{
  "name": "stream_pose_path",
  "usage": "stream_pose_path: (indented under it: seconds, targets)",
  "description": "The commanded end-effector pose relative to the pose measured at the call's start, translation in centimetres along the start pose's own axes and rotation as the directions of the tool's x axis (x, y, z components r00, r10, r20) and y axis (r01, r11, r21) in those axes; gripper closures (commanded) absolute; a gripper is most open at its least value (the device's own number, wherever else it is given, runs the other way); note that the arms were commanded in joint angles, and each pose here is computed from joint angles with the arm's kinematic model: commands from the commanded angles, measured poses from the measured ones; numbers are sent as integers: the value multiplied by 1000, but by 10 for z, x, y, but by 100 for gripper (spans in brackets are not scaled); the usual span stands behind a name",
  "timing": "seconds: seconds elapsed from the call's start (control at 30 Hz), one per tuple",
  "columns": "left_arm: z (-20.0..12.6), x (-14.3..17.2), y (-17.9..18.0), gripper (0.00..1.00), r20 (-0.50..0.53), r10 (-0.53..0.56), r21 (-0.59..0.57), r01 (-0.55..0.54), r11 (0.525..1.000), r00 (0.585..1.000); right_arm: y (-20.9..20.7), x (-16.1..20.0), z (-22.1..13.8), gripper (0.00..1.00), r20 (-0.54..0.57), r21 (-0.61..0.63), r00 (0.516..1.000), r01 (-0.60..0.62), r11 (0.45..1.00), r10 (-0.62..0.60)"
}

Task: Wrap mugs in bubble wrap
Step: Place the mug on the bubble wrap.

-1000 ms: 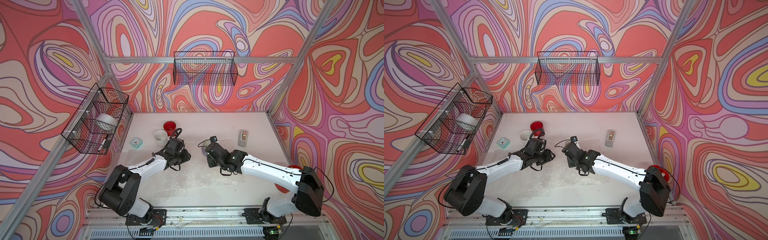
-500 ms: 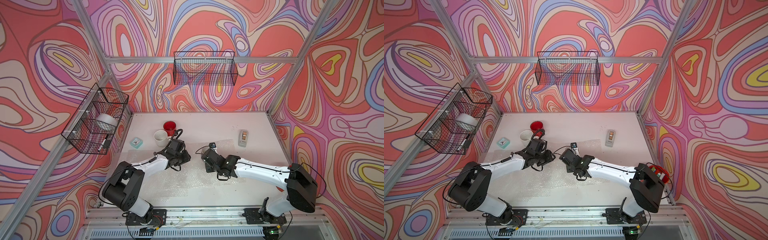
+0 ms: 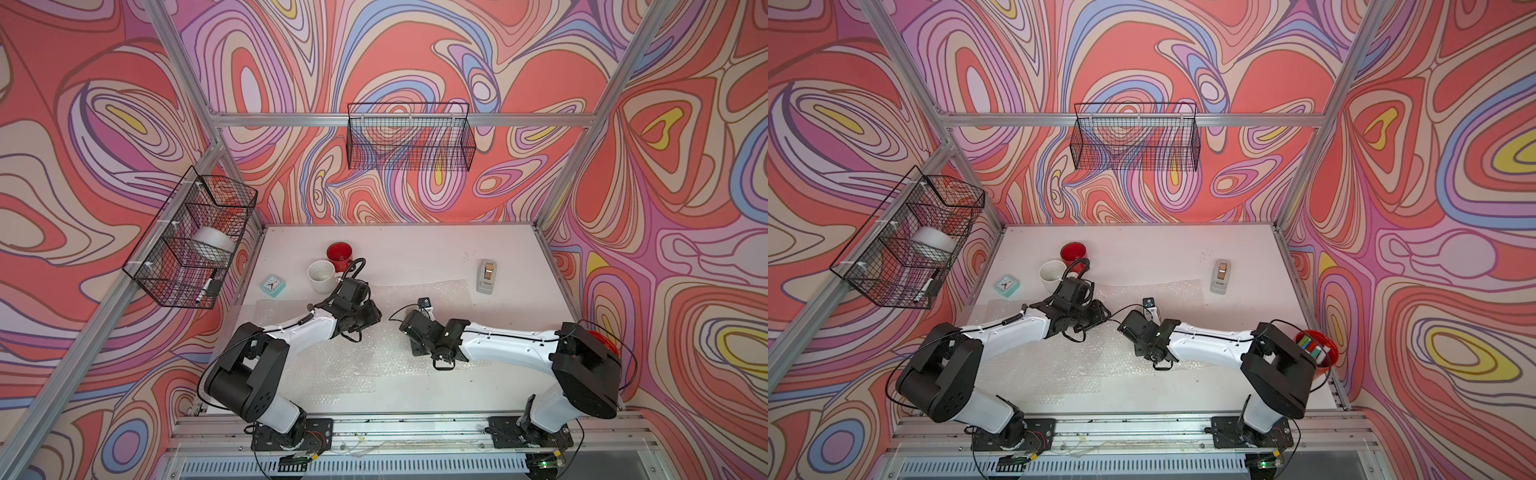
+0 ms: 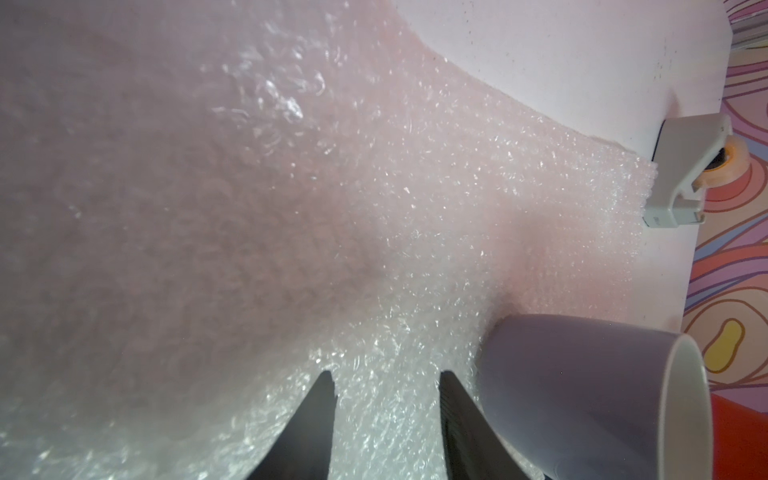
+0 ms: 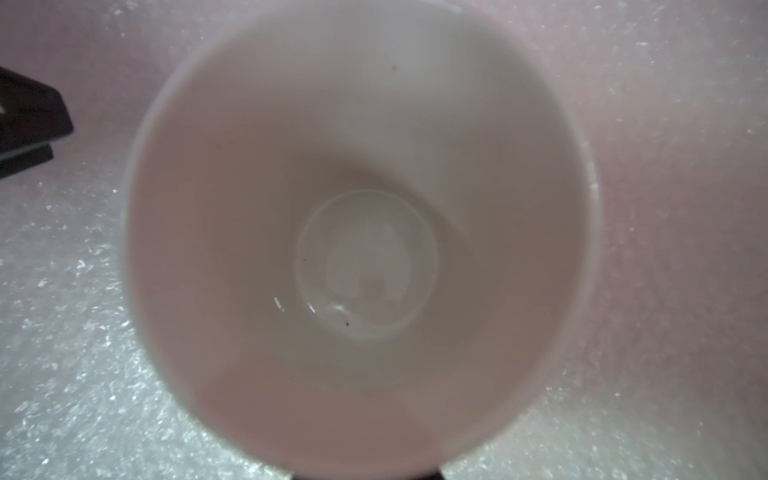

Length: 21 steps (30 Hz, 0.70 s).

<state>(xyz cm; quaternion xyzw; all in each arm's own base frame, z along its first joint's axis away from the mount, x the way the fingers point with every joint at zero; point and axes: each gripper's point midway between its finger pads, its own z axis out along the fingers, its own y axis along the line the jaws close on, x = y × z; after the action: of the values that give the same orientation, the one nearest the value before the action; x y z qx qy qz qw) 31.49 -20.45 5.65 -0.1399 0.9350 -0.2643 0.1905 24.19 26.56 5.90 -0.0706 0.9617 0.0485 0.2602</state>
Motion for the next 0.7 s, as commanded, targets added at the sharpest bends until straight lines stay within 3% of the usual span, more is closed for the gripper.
stream_pose_path:
  seconds: [0.0, 0.1, 0.17, 0.27, 0.4, 0.53, 0.67]
  targets:
    - [-8, -7, -4, 53, 31, 4, -3, -4, 1000, 1000, 19, -8, -13, 64, 33, -96, 999, -7, 995, 10]
    - [-19, -15, -16, 45, 57, 30, 23, -32, 999, 998, 22, -21, -36, 39, 82, -148, 997, -3, 989, 15]
    - [-29, -22, -29, 36, 89, 69, 33, -72, 997, 994, 13, -28, -53, 28, 121, -151, 992, -21, 988, 40]
    - [-47, -34, -57, 24, 143, 174, 27, -180, 983, 974, -29, -28, -68, 27, 127, -40, 985, -111, 993, 116]
    - [-63, -27, -118, 15, 210, 379, 24, -392, 920, 901, -115, 8, -68, 35, -43, 217, 940, -321, 922, 338]
    - [-60, -1, -159, 14, 210, 493, 68, -516, 854, 844, -155, 39, -68, 34, -174, 221, 837, -481, 849, 519]
    - [-48, 12, -174, 14, 191, 500, 109, -524, 845, 845, -174, 56, -64, 28, -267, 175, 734, -600, 780, 624]
